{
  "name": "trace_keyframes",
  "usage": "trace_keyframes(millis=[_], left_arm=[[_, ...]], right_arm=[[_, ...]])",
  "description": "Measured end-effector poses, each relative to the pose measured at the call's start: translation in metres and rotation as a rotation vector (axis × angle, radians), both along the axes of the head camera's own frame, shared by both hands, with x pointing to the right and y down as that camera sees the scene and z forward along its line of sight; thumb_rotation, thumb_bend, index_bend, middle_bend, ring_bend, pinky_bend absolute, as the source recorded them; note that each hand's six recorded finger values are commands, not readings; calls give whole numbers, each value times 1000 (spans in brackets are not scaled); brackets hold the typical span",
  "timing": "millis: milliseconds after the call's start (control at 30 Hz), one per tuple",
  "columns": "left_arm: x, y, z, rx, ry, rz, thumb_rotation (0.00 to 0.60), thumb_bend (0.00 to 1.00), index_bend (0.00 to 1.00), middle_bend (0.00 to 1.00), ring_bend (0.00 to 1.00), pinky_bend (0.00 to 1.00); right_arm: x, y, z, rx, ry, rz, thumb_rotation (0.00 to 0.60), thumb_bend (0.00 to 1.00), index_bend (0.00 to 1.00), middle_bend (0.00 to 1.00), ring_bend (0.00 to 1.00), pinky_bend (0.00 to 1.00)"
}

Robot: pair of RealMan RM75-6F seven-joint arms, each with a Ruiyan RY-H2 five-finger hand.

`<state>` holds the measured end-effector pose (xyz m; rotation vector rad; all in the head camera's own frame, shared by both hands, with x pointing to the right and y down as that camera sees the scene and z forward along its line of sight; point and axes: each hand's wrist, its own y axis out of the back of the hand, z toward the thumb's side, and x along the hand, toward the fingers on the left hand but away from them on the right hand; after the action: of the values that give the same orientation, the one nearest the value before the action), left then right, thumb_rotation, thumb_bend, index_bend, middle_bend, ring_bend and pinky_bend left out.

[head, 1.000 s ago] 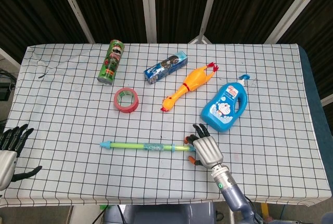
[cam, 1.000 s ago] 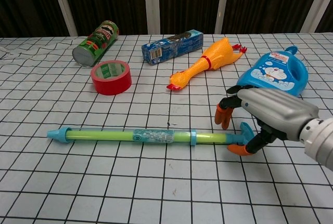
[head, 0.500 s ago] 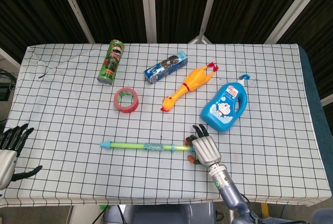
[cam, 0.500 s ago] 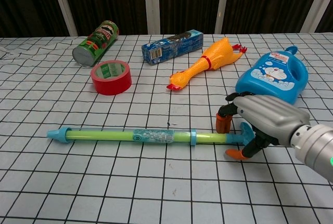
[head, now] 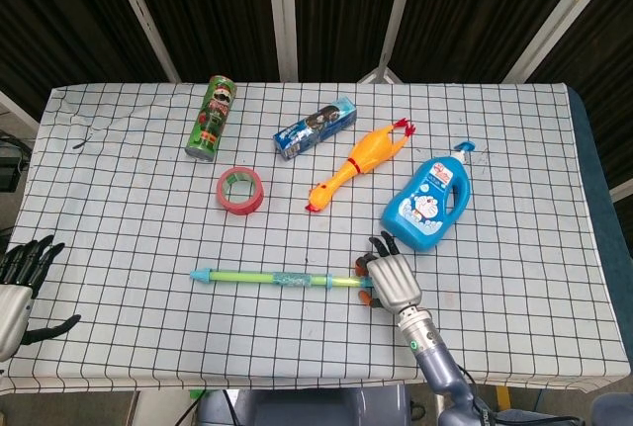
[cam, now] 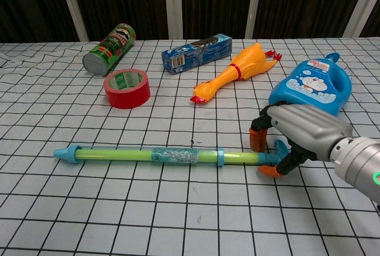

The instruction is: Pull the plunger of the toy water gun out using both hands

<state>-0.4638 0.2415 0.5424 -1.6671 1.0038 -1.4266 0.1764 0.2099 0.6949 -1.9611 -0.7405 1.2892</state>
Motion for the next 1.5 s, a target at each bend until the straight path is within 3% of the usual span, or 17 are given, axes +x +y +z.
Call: trace_keyframes(millis=[233,467,1067,1333,1500], left_arm=[[-1,-1,-1,4,4,-5,600,110,11,0,0,0],[0,-1,-2,7,6,-6,600,111,11,0,0,0],[4,0,-2,0,11,-4,600,110,14,0,0,0],[5,-1,-1,-10,14,-11,600,144,64,2,0,0],[11,-13,-4,0,0,25,600,207,141,134,0,0]], right_arm=[[3,0,2,2,11,6,600,292,559,537,180,0],[0,0,-2,12,3,8,600,357,642,592,213,0],[-1,-1,-12,12,-17,15,600,367,646,596,216,0],[-1,-4,-18,24,-32,17,600,367,646,596,216,0],[0,-2,-17,15,-33,11,600,369,647,596,216,0]])
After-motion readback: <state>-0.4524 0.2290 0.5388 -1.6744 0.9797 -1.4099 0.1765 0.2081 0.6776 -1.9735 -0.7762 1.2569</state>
